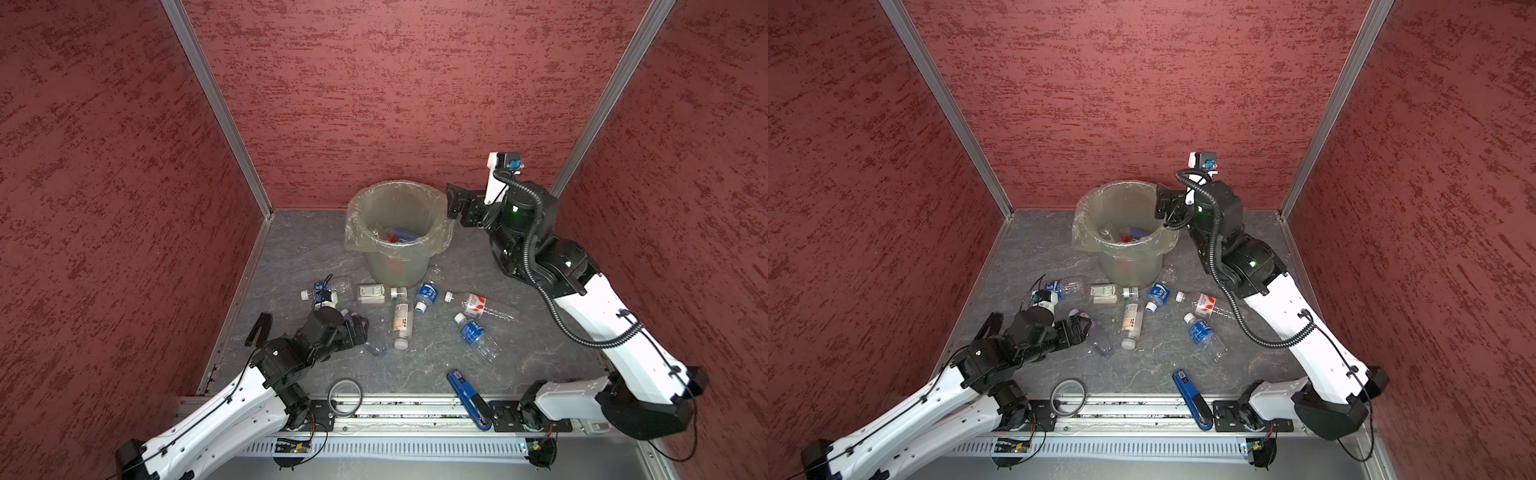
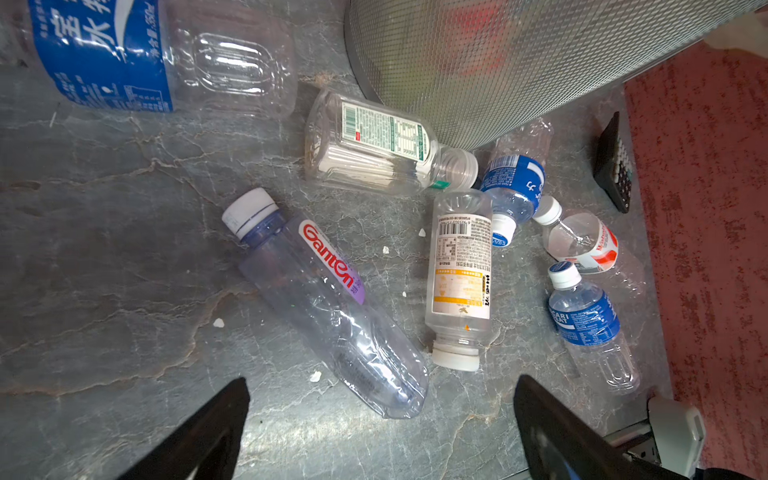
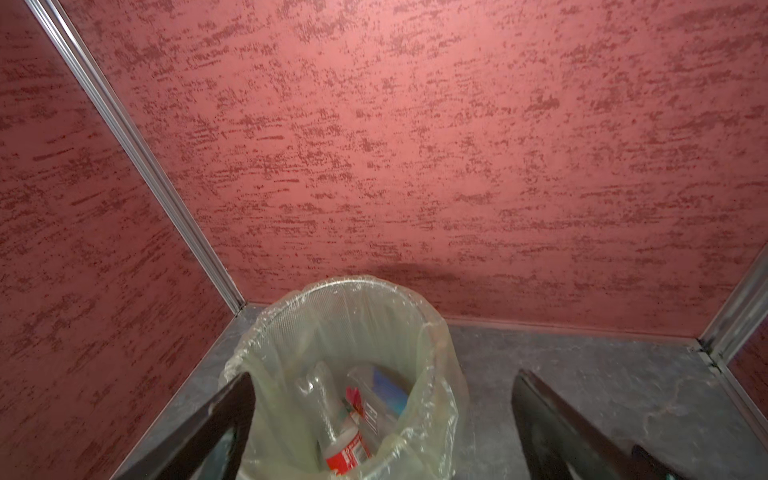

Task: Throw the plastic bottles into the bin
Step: 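Withdraw the right gripper from the bin while the left gripper grasps the purple-labelled bottle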

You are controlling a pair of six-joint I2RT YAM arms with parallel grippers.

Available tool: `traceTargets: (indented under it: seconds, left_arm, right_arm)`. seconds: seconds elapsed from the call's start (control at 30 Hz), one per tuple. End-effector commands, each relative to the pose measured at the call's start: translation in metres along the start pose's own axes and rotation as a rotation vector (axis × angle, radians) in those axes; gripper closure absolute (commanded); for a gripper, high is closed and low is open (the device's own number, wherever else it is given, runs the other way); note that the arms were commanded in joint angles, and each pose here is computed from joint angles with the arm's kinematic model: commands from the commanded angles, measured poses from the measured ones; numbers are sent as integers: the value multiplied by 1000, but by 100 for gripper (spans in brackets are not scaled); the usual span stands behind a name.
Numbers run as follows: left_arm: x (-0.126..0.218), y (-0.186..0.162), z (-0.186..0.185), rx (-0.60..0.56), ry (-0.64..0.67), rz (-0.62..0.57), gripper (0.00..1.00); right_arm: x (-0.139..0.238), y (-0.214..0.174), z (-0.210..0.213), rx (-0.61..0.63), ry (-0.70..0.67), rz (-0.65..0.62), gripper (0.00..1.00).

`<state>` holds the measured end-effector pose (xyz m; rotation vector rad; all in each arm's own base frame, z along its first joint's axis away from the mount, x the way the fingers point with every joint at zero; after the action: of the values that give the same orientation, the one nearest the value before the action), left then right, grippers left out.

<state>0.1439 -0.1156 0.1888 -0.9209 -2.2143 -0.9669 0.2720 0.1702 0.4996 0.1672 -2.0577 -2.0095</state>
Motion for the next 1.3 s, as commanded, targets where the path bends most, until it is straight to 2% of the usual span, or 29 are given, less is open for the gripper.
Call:
traceTargets:
  seconds: [0.0,0.37,0.9,1.03,1.13,1.27]
  left_arm:
    - [0,2,-5,19,-19,-19,0]
    - [-17,-6,-5,69,-17,19,0]
    - [-33,-13,3,153,76,30,0]
    - [-39,-13,1,153,98,36,3]
    - [-43,-13,4,182,158,28,10]
    - [-50,-12,1,195,209,28,11]
  right_arm:
    - [21,3,-7,-49,20,-34,3]
    - [46,-54,-22,-44,4,30,2]
    - [65,-153,-26,-62,39,291,2]
    - [69,-173,-29,-68,27,348,2]
    - [72,-184,-31,-82,22,373,3]
    - [75,-199,-31,-92,19,409,3]
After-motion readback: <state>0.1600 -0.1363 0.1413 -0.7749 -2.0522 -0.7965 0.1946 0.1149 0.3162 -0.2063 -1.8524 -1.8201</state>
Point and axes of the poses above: each gripper's point midway between its finger pads, its own x axis back along the fingers, its own z axis along the line the jaws close on, y = z × x, the point moved 7 cm from there along x, back along the fingers, and after that the axes turned 13 degrees about x, right-handed, at the moved point
